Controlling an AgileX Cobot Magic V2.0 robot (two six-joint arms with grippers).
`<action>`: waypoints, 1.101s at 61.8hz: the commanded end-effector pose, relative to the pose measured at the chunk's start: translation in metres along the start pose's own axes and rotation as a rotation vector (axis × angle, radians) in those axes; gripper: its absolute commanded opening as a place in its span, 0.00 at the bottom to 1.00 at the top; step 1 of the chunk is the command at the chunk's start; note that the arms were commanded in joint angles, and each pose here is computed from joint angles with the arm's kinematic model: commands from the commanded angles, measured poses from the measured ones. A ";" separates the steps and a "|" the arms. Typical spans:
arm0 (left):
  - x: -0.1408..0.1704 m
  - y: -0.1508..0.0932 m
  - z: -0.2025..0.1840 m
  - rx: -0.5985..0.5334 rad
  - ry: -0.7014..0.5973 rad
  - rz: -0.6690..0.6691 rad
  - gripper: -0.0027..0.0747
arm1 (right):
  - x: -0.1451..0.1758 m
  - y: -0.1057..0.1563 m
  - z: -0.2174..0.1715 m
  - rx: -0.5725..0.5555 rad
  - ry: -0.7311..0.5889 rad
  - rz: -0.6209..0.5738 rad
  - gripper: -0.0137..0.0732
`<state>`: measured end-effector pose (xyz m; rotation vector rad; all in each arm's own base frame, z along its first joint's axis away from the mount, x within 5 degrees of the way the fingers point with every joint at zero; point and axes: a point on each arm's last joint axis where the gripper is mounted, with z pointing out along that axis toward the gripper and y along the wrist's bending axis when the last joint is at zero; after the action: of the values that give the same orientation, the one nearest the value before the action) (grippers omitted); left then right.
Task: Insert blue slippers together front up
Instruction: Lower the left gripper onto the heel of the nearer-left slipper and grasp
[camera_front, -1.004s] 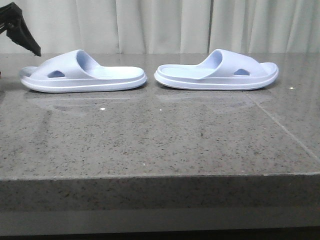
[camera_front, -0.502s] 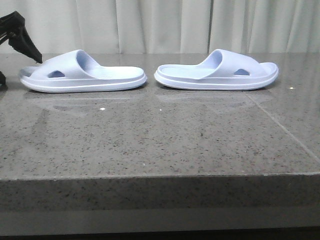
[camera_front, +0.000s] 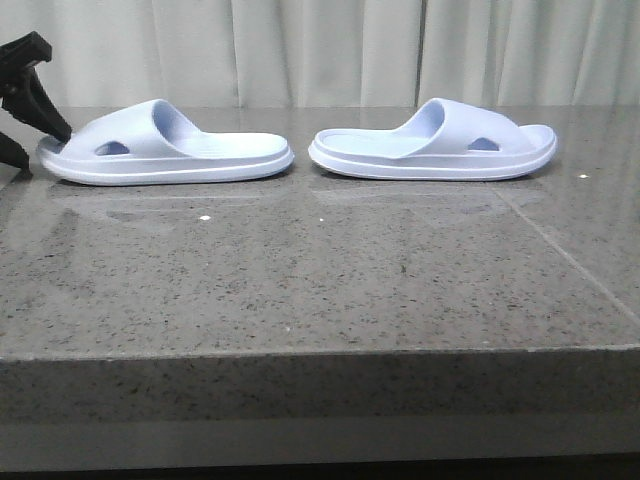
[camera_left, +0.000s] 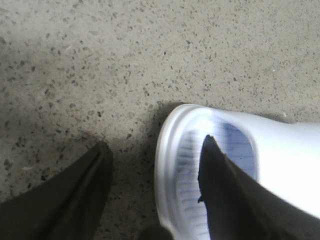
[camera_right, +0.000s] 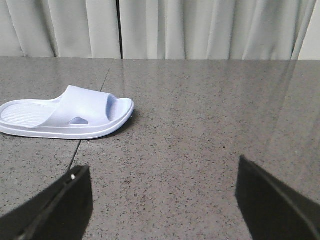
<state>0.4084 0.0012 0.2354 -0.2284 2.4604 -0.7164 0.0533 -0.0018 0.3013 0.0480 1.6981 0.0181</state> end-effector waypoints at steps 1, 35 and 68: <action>-0.005 -0.014 -0.012 0.051 -0.022 -0.005 0.54 | -0.019 0.001 -0.001 0.001 -0.104 -0.018 0.85; 0.005 -0.003 0.018 0.146 0.070 -0.049 0.44 | -0.019 0.001 -0.001 0.001 -0.105 -0.018 0.85; 0.006 -0.005 0.014 0.317 0.125 -0.119 0.01 | -0.019 0.001 -0.001 0.001 -0.105 -0.018 0.85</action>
<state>0.4194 -0.0064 0.2133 -0.2889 2.4270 -1.0497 0.0533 -0.0018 0.3013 0.0480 1.6981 0.0181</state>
